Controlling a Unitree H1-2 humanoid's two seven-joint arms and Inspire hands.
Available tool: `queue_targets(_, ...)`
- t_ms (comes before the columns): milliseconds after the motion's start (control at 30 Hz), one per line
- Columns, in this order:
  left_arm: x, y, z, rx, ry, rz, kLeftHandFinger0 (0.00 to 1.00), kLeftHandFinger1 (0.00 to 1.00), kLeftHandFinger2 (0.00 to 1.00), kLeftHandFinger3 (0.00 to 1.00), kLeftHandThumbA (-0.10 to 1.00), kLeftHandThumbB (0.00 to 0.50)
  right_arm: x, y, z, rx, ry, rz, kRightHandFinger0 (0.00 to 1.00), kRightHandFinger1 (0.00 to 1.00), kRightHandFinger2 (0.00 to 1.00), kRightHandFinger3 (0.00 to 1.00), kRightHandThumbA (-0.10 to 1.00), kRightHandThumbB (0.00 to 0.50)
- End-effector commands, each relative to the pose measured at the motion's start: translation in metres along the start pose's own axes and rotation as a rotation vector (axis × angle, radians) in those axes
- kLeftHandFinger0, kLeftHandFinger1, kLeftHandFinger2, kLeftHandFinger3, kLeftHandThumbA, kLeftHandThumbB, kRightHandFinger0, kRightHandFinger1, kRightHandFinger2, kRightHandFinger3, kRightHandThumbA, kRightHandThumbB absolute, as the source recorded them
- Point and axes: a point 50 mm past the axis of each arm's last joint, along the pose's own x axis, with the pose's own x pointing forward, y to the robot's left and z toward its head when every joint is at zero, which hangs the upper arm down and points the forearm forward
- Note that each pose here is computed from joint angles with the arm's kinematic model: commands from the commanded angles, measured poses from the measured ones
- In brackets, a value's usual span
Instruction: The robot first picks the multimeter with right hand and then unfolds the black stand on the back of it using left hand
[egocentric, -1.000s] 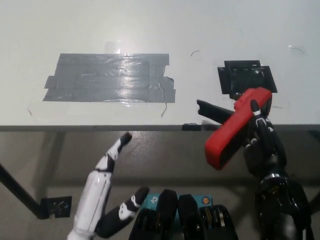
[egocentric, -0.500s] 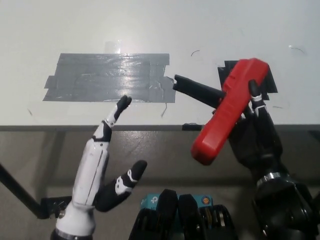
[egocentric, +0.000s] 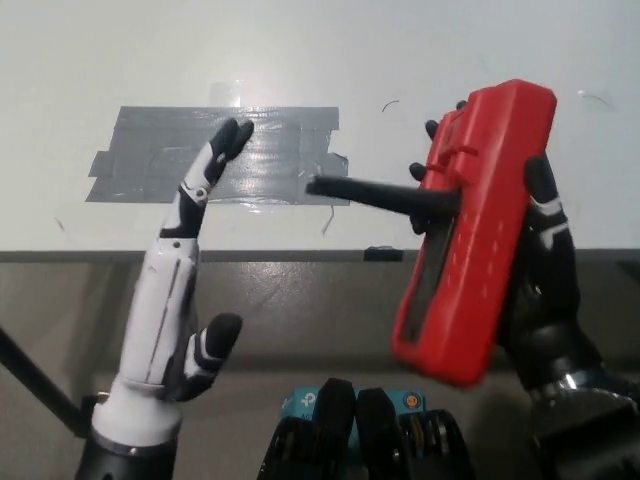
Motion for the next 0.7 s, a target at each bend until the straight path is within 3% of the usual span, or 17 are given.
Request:
queue_targets(0, 0.015, 0.005, 0.029, -0.056, -0.129, 0.023, 1.0, 1.0, 1.0, 1.0, 1.0, 0.27, -0.003, 0.041, 0.007, 0.103, 0.02, 0.351, 0.0, 0.0, 0.0, 0.3, 0.01, 0.167)
queue_targets(133, 0.016, 0.004, 0.035, -0.012, -0.153, 0.028, 1.0, 1.0, 1.0, 1.0, 1.0, 0.306, -0.004, 0.04, 0.007, 0.104, 0.028, 0.353, 0.0, 0.0, 0.0, 0.28, 0.01, 0.162)
queue_targets(200, 0.016, 0.002, 0.039, 0.011, -0.175, 0.034, 1.0, 1.0, 1.0, 1.0, 1.0, 0.33, -0.005, 0.039, 0.007, 0.109, 0.031, 0.334, 0.0, 0.0, 0.0, 0.34, 0.0, 0.182)
queue_targets(367, 0.021, -0.009, 0.05, -0.031, -0.239, 0.016, 1.0, 1.0, 1.0, 1.0, 1.0, 0.439, -0.006, 0.039, 0.008, 0.103, 0.017, 0.323, 0.0, 0.0, 0.0, 0.29, -0.01, 0.173)
queue_targets(500, 0.019, -0.012, 0.053, -0.03, -0.306, -0.007, 1.0, 1.0, 1.0, 1.0, 1.0, 0.459, -0.005, 0.038, 0.01, 0.09, 0.007, 0.32, 0.0, 0.0, 0.0, 0.27, 0.01, 0.172)
queue_targets(567, 0.017, -0.014, 0.055, -0.054, -0.303, -0.017, 1.0, 1.0, 1.0, 1.0, 1.0, 0.497, -0.005, 0.038, 0.01, 0.102, 0.002, 0.318, 0.0, 0.0, 0.0, 0.26, 0.0, 0.166)
queue_targets(667, 0.013, -0.016, 0.057, -0.065, -0.284, -0.063, 1.0, 1.0, 1.0, 1.0, 1.0, 0.5, -0.005, 0.038, 0.011, 0.119, -0.009, 0.312, 0.0, 0.0, 0.0, 0.25, -0.02, 0.172)
